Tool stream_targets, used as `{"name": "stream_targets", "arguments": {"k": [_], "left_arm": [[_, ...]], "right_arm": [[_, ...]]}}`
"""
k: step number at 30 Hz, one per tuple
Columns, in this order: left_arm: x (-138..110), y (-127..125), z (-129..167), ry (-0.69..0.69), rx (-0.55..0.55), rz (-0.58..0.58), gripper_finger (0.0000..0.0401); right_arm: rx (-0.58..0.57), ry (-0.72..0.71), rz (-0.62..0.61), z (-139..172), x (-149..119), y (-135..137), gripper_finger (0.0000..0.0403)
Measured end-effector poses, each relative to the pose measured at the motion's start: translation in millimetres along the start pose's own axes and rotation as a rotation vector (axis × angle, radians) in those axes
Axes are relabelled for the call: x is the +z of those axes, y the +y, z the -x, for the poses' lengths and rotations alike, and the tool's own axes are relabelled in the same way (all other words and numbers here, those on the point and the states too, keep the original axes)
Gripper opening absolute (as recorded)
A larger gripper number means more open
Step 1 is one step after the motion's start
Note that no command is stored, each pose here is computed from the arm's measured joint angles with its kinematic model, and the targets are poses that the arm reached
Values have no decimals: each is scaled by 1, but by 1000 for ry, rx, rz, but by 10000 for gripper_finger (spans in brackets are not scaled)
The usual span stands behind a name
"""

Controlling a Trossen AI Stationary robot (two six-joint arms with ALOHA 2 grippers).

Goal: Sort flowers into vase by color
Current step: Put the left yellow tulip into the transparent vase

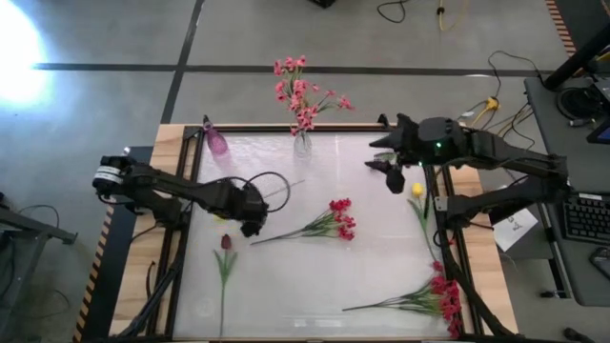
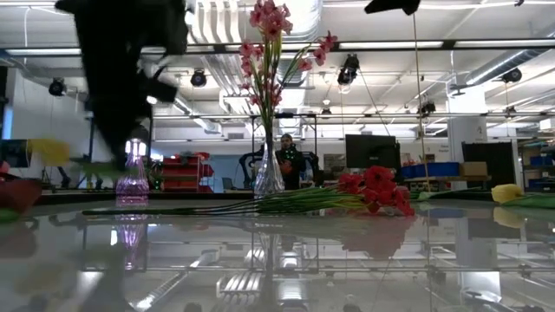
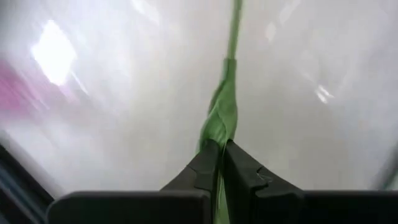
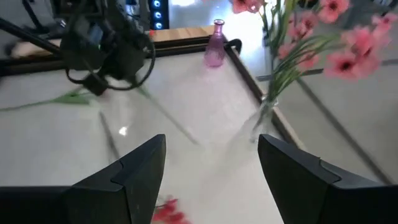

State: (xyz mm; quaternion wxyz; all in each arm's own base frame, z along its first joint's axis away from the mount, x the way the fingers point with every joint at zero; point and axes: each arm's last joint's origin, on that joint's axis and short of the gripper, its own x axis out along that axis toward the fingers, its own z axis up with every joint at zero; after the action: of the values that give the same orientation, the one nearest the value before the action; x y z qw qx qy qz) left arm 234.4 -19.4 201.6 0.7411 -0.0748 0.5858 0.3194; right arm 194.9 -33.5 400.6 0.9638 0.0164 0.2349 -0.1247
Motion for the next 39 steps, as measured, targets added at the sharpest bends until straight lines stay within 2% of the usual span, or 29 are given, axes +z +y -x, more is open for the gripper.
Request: {"name": "stream_targets", "arguments": {"k": [4, 7, 9, 11, 13, 15, 18, 22, 24, 27, 30, 33, 35, 39], "left_arm": [[26, -12, 35, -295, 120, -326, 0], [40, -27, 52, -446, 188, -571, 0], [47, -37, 54, -484, 216, -740, 0], [50, -49, 52, -514, 274, -862, 0], [54, -62, 51, -541, 363, -965, 0], [59, -77, 49, -557, 428, -1072, 0], [64, -96, 44, -567, 494, -1116, 0], [68, -117, 45, -583, 500, -1141, 0], [69, -128, 51, -610, 485, -1161, 0], [63, -140, 64, -672, 405, -1186, 0], [53, -147, 77, -719, 396, -1228, 0], [41, -147, 88, -760, 373, -1243, 0], [33, -146, 90, -770, 363, -1255, 0], [21, -146, 90, -771, 357, -1290, 0]], "right_arm": [[74, 51, -121, -4, -21, 12, 242], [129, 129, -160, -15, -43, 26, 240], [180, 135, -142, -20, -52, 38, 240], [232, 90, -134, -25, -54, 51, 240], [245, 68, -180, -32, -56, 60, 240], [243, 118, -242, -43, -62, 64, 240], [225, 189, -331, -60, -72, 68, 240], [248, 197, -472, -82, -79, 76, 240], [257, 228, -522, -96, -84, 80, 240], [291, 257, -529, -116, -84, 88, 240], [310, 309, -597, -134, -81, 94, 239], [391, 345, -637, -152, -76, 103, 235], [430, 359, -665, -161, -71, 109, 231], [434, 381, -663, -182, -66, 120, 222]]}}
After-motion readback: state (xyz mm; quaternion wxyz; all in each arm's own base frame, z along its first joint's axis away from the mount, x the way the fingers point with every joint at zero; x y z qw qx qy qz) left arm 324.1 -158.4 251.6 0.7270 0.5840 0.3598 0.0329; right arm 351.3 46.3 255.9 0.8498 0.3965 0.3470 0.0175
